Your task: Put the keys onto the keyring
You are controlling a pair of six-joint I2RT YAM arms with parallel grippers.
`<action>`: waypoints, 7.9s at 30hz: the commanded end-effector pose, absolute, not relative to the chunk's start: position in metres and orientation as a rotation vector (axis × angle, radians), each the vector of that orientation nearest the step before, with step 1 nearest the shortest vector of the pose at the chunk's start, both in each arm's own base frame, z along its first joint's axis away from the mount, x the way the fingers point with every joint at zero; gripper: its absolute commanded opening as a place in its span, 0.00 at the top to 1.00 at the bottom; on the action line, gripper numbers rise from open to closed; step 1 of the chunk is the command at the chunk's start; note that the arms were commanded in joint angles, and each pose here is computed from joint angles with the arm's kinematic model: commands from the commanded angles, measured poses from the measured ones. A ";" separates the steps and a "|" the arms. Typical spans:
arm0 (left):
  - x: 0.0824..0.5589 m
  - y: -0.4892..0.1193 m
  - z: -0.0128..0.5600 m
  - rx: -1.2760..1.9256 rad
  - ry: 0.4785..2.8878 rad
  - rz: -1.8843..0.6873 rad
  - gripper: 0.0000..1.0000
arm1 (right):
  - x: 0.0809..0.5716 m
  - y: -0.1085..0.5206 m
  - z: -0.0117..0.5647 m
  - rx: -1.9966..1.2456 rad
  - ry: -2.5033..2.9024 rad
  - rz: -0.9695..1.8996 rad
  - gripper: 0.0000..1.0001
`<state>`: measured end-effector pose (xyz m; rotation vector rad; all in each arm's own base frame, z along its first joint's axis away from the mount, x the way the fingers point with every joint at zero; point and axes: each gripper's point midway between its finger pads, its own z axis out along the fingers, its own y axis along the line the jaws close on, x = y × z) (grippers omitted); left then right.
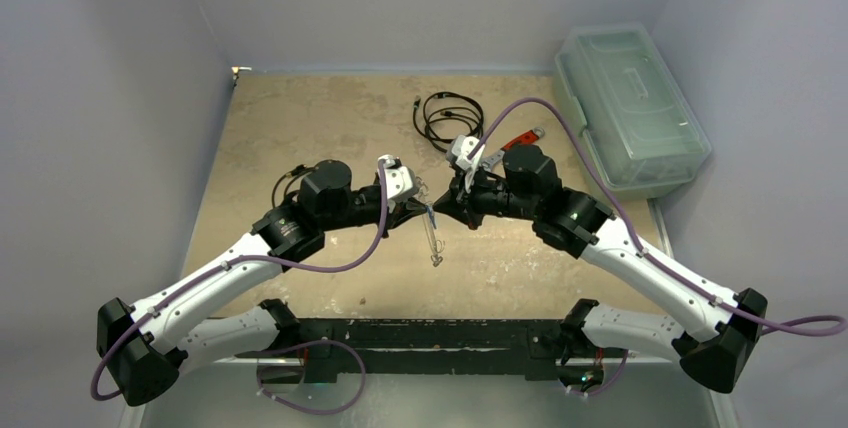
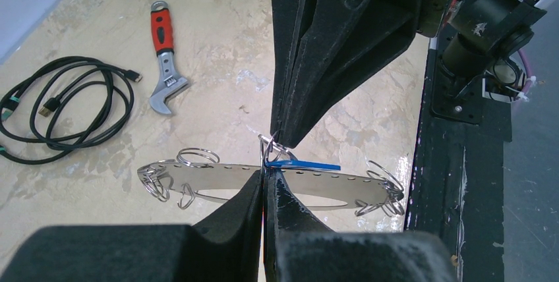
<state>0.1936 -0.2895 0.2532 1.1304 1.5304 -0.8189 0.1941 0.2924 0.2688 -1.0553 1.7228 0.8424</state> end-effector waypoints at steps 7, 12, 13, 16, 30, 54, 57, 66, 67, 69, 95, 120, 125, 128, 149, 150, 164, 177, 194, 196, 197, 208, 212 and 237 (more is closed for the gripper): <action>0.191 -0.294 0.279 1.118 1.440 -0.838 1.00 | 0.197 0.290 0.278 -1.000 1.698 0.829 1.00; 0.192 -0.294 0.280 1.116 1.439 -0.837 1.00 | 0.196 0.291 0.274 -1.011 1.707 0.840 1.00; 0.192 -0.294 0.280 1.115 1.438 -0.836 1.00 | 0.195 0.291 0.273 -1.013 1.709 0.841 1.00; 0.192 -0.294 0.280 1.116 1.437 -0.836 1.00 | 0.195 0.291 0.271 -1.015 1.715 0.844 1.00; 0.189 -0.295 0.281 1.123 1.428 -0.848 1.00 | 0.201 0.287 0.268 -0.980 1.740 0.808 1.00; 0.180 -0.294 0.292 1.136 1.373 -0.880 1.00 | 0.187 0.277 0.314 -0.965 1.461 0.826 0.54; 0.175 -0.295 0.296 1.141 1.352 -0.904 1.00 | 0.178 0.277 0.322 -0.982 1.378 0.855 0.53; 0.156 -0.300 0.317 1.159 1.246 -1.012 1.00 | 0.163 0.286 0.333 -1.061 1.310 0.927 0.56; 0.155 -0.301 0.319 1.161 1.236 -1.021 1.00 | 0.163 0.286 0.333 -1.068 1.313 0.930 0.57; 0.153 -0.301 0.322 1.164 1.224 -1.036 1.00 | 0.163 0.288 0.333 -1.078 1.315 0.934 0.60; 0.146 -0.302 0.333 1.156 1.185 -1.069 1.00 | 0.164 0.279 0.330 -1.037 1.336 0.904 0.66; 0.142 -0.305 0.336 1.168 1.158 -1.108 1.00 | 0.158 0.281 0.327 -1.064 1.331 0.937 0.72; 0.141 -0.305 0.337 1.170 1.151 -1.110 1.00 | 0.157 0.283 0.327 -1.079 1.328 0.945 0.76; 0.141 -0.305 0.336 1.171 1.152 -1.111 1.00 | 0.156 0.284 0.327 -1.085 1.327 0.950 0.77; 0.144 -0.305 0.333 1.173 1.174 -1.092 1.00 | 0.156 0.288 0.331 -1.093 1.310 0.963 1.00; 0.146 -0.305 0.332 1.176 1.184 -1.082 0.95 | 0.156 0.287 0.331 -1.092 1.314 0.962 1.00; 0.161 -0.292 0.327 1.179 1.257 -0.927 0.60 | 0.181 0.269 0.316 -1.058 1.485 0.772 1.00; 0.165 -0.300 0.318 1.259 1.257 -0.915 0.70 | 0.178 0.270 0.303 -1.168 1.550 0.755 1.00; 0.146 -0.312 0.302 1.417 1.187 -1.026 0.70 | 0.157 0.276 0.296 -1.304 1.535 0.844 1.00; 0.146 -0.313 0.302 1.419 1.189 -1.032 0.72 | 0.156 0.277 0.295 -1.316 1.533 0.849 1.00; 0.146 -0.314 0.302 1.421 1.189 -1.036 0.72 | 0.156 0.277 0.295 -1.322 1.529 0.854 1.00; 0.146 -0.316 0.299 1.430 1.194 -1.052 0.80 | 0.151 0.283 0.297 -1.363 1.508 0.889 1.00; 0.146 -0.316 0.298 1.431 1.197 -1.054 0.83 | 0.151 0.283 0.297 -1.366 1.511 0.888 1.00; 0.141 -0.320 0.295 1.438 1.192 -1.101 1.00 | 0.152 0.287 0.295 -1.383 1.517 0.905 1.00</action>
